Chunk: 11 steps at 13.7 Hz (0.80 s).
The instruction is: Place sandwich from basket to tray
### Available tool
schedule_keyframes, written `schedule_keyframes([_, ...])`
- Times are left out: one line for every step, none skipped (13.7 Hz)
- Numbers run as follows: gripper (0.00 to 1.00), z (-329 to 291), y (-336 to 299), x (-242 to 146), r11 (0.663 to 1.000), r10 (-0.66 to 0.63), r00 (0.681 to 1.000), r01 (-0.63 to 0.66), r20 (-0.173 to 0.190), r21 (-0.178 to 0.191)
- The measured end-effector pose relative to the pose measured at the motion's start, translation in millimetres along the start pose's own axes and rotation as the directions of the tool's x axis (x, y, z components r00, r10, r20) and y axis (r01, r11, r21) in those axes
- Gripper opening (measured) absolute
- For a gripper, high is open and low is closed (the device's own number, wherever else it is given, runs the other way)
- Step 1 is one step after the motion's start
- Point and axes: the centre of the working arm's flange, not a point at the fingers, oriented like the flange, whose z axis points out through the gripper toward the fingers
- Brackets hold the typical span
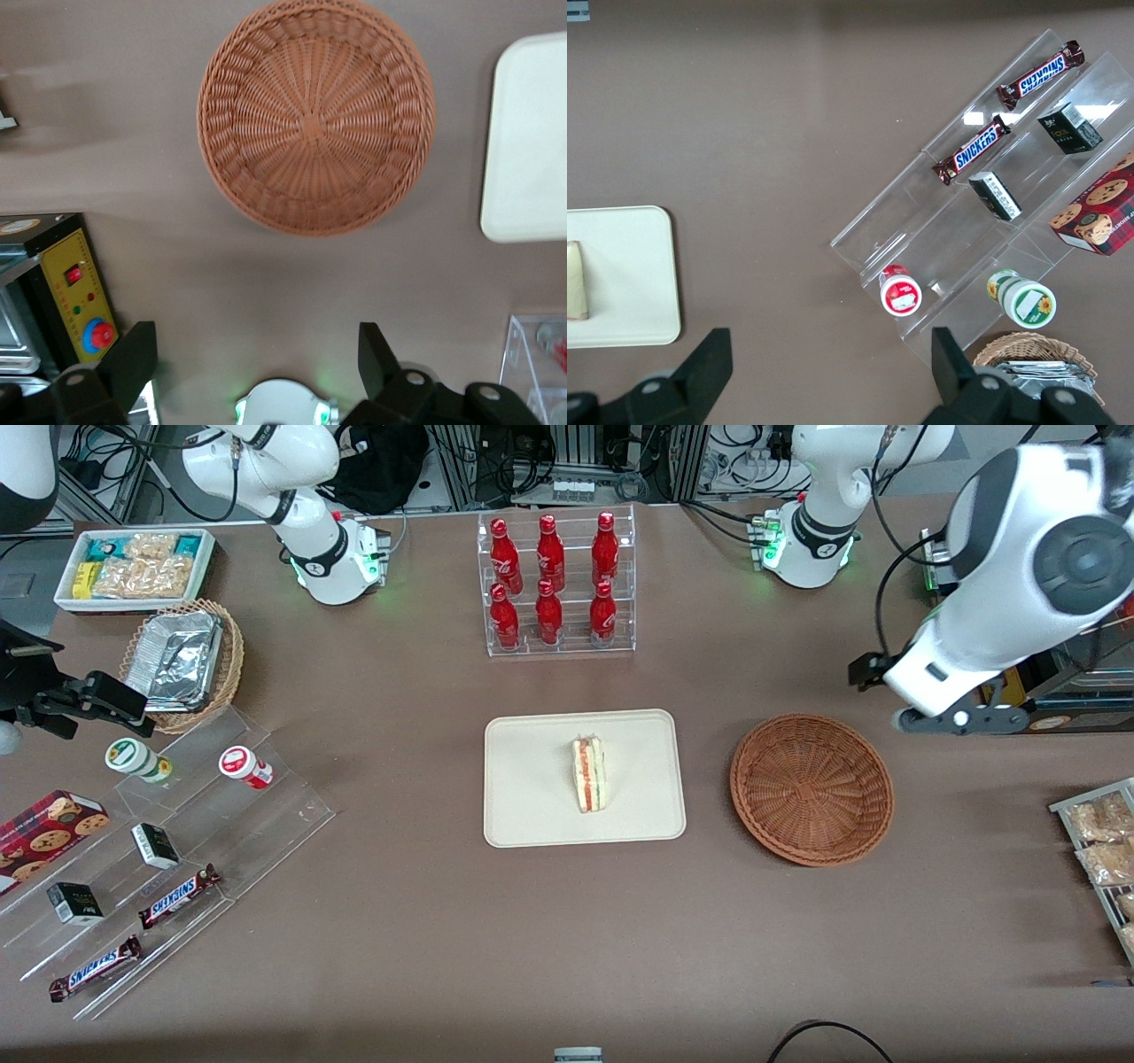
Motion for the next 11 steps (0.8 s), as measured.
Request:
schedule_keyframes([1.0, -9.7, -13.8, -7.8, 1.0, 0.022, 1.0, -0.022, 0.005, -0.006])
schedule_keyframes([1.0, -19.4, -28.4, -14.6, 0.999, 0.038, 0.999, -0.038, 0.007, -0.013])
schedule_keyframes([1.0, -28.4, -41.0, -20.2, 0.999, 0.046, 0.999, -0.046, 0.004, -0.019])
schedule_keyframes([1.0, -36.2, -51.8, -24.4, 0.999, 0.044, 0.999, -0.044, -0.002, -0.024])
schedule_keyframes([1.0, -42.6, -60.4, -27.3, 0.999, 0.035, 0.999, -0.036, -0.013, -0.027])
schedule_keyframes([1.0, -47.6, -66.9, -29.7, 0.999, 0.026, 0.999, -0.027, -0.024, -0.03])
schedule_keyframes([1.0, -51.6, -72.1, -31.8, 0.999, 0.017, 0.999, -0.018, -0.033, -0.032])
schedule_keyframes([1.0, -55.5, -77.1, -33.6, 0.999, 0.007, 0.999, -0.009, -0.042, -0.038])
schedule_keyframes([1.0, -59.1, -81.1, -35.1, 0.999, 0.0, 0.999, -0.002, -0.051, -0.05])
schedule_keyframes([1.0, -61.1, -83.7, -36.1, 0.998, -0.006, 0.998, 0.002, -0.056, -0.061])
schedule_keyframes([1.0, -61.7, -85.2, -36.5, 0.998, -0.009, 0.998, 0.005, -0.058, -0.067])
